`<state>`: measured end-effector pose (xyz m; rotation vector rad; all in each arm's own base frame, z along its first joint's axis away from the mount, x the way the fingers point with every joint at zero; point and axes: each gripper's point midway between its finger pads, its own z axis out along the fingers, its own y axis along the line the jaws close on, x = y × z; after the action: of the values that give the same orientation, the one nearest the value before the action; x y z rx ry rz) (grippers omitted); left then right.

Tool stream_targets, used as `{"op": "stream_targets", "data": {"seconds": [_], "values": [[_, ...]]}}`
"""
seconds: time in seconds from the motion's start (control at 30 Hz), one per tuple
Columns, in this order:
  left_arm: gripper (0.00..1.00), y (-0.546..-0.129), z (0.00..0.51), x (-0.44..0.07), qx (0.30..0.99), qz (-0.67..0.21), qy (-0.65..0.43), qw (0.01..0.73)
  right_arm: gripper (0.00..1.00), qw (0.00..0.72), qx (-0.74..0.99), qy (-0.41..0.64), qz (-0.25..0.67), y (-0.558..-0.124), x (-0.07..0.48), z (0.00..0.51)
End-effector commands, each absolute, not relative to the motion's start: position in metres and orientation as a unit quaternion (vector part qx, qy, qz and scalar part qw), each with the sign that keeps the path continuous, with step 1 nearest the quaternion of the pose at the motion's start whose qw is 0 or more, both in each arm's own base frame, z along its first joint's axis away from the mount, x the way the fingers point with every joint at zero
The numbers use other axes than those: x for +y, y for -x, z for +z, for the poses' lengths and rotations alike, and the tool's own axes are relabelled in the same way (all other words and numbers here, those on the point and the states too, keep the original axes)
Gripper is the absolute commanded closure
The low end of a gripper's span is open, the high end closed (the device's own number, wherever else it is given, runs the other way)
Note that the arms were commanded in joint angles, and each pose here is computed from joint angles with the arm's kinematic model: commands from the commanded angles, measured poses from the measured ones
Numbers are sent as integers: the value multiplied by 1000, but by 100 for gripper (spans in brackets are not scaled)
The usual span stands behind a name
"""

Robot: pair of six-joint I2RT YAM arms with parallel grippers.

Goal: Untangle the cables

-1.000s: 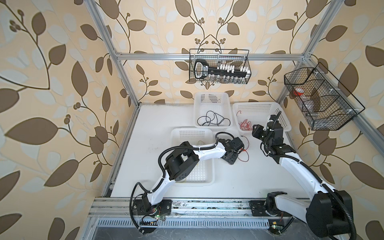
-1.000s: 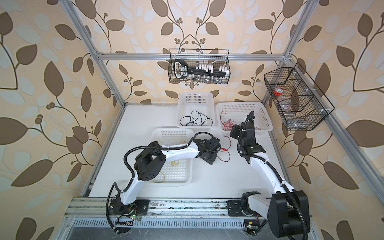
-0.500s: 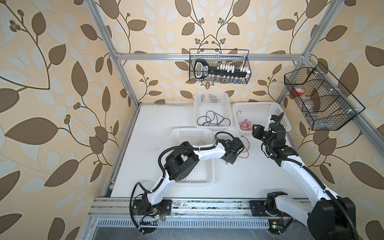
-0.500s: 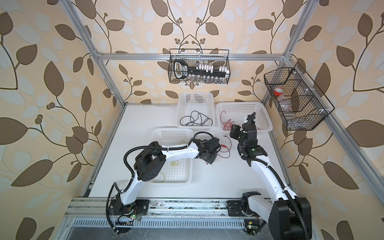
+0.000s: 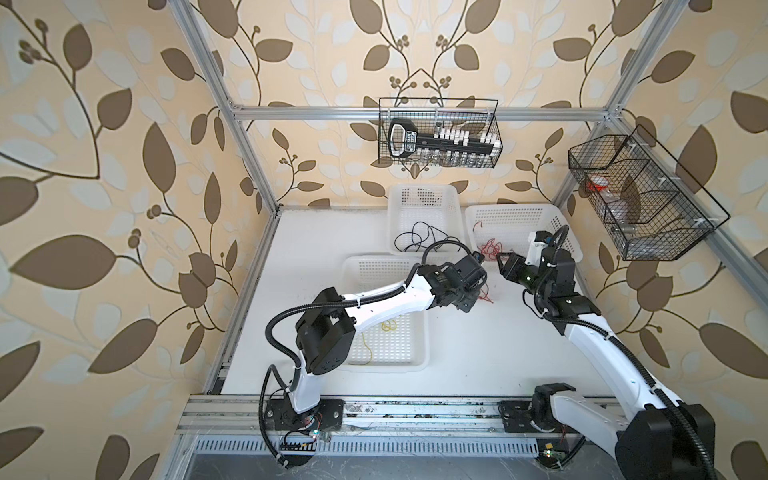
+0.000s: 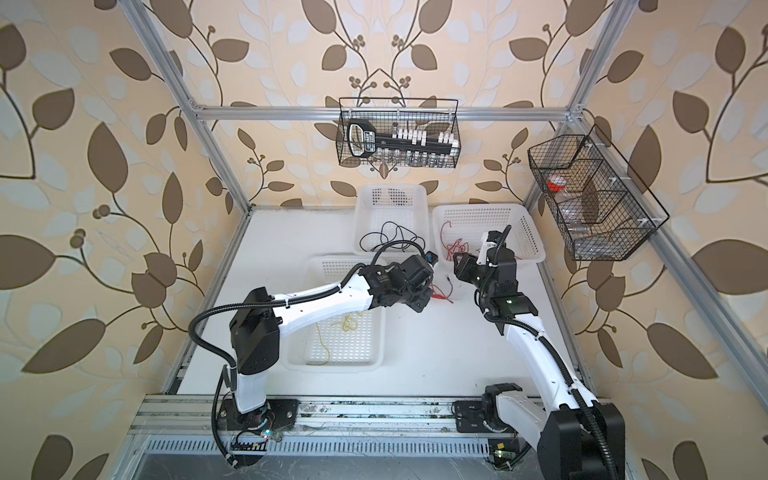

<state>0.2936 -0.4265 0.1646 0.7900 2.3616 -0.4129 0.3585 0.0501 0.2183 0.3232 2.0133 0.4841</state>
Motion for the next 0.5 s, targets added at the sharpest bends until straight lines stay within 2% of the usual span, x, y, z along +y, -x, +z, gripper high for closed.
{"op": "stream_targets", "data": {"seconds": [0.0,0.2,0.47], "values": [[100,-296,220,-416,869,-156,-307,356,47,518,817,-92,236,-353,65,244],[100,-285,251,-397,842,-146,-358,378,45,538,792,-8,289,-341,96,270],[100,-275,277,-372,805,-129,-425,392,45,531,763,137,342,-313,151,286]]}}
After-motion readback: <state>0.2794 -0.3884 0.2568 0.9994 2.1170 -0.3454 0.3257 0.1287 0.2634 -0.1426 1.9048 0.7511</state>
